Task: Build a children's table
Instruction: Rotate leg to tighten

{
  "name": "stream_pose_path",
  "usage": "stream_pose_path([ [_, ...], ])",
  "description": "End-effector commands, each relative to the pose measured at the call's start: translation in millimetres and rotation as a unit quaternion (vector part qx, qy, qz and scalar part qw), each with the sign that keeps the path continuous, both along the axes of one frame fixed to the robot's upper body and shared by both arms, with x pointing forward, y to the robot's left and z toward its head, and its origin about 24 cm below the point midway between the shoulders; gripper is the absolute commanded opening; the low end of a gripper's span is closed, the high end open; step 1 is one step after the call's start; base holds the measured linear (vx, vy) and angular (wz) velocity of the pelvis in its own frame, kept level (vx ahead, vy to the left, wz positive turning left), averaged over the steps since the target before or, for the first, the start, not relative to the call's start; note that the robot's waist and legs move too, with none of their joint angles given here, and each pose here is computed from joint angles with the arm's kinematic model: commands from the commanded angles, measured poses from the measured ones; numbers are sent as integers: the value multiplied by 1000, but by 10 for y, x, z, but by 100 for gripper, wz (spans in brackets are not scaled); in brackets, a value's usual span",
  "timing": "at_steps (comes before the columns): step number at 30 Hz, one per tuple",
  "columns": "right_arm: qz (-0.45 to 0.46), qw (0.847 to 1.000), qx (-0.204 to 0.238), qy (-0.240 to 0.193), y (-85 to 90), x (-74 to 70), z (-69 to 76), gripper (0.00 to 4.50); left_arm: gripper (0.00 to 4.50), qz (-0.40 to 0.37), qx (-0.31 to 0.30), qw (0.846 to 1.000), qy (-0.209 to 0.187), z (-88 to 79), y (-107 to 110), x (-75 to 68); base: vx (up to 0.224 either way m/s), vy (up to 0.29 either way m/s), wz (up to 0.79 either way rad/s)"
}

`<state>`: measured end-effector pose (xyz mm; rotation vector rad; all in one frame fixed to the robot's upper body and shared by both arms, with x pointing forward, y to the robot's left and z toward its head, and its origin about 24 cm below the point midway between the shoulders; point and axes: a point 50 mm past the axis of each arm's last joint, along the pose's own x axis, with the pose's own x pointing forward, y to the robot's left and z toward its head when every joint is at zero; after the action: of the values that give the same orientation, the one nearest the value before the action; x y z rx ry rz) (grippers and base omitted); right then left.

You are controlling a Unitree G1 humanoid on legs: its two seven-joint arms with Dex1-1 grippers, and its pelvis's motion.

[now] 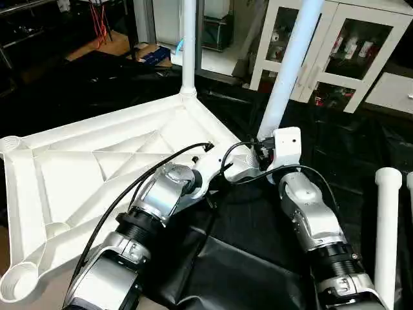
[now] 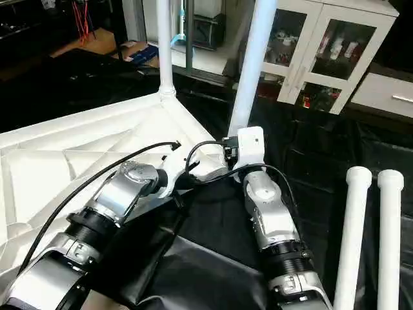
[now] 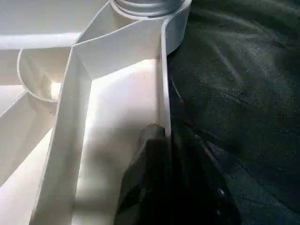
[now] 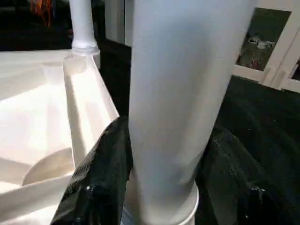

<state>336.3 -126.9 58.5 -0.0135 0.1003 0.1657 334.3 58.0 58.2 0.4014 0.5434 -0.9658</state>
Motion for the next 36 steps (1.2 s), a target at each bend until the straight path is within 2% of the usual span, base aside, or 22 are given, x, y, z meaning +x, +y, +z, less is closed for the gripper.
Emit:
stream_pose_path([
  [1, -39, 996, 9, 84, -229, -98, -369, 186, 0, -40, -36, 998, -35, 239, -137, -13, 0, 0, 0],
  [4, 6, 997, 40, 59, -156, -96, -275, 186, 0, -43, -36, 998, -35, 233, -137, -16, 0, 0, 0],
  [6, 28, 997, 46, 55, -133, -106, -246, 242, 0, -47, -36, 998, -35, 232, -137, -20, 0, 0, 0],
  [8, 36, 997, 44, 51, -132, -110, -225, 258, 0, -51, -35, 997, -34, 230, -137, -24, 0, 0, 0],
  [10, 49, 997, 46, 33, -134, -110, -154, 265, 0, -55, -35, 997, -32, 222, -127, -32, 0, 0, 0],
  [12, 71, 996, 59, 13, -179, -127, -24, 297, 0, -61, -30, 997, -28, 202, -96, -40, 0, 0, 0],
  [15, 126, 989, 77, 5, -258, -218, 128, 317, 0, -67, -22, 997, -25, 174, -41, -41, 0, 0, 0],
  [16, 155, 985, 73, 7, -294, -276, 168, 331, 0, -68, -19, 997, -23, 163, -18, -39, 0, 0, 0],
  [19, 221, 973, 59, 13, -385, -428, 248, 331, 0, -80, -16, 997, -17, 143, 30, -40, 0, 0, 0],
  [21, 277, 960, 31, 22, -501, -569, 304, 331, 0, -98, -12, 995, -12, 128, 91, -43, 0, 0, 0],
  [24, 321, 946, 0, 36, -662, -688, 370, 331, 0, -122, -1, 992, -12, 117, 172, -40, 0, 0, 0],
  [25, 330, 943, -17, 38, -730, -706, 397, 331, 0, -130, 3, 991, -9, 113, 206, -41, 0, 0, 0],
  [29, 343, 937, -50, 47, -812, -703, 439, 331, 0, -176, -2, 984, 3, 116, 250, -95, 0, 0, 0],
  [31, 345, 934, -71, 51, -838, -680, 436, 331, 0, -242, -15, 970, 2, 145, 246, -191, 0, 0, 0],
  [34, 360, 926, -94, 61, -844, -646, 405, 331, 0, -303, -26, 952, 12, 176, 246, -316, 0, 0, 0],
  [36, 371, 922, -91, 67, -835, -653, 396, 331, 0, -309, -32, 951, 12, 189, 235, -329, 0, 0, 0],
])
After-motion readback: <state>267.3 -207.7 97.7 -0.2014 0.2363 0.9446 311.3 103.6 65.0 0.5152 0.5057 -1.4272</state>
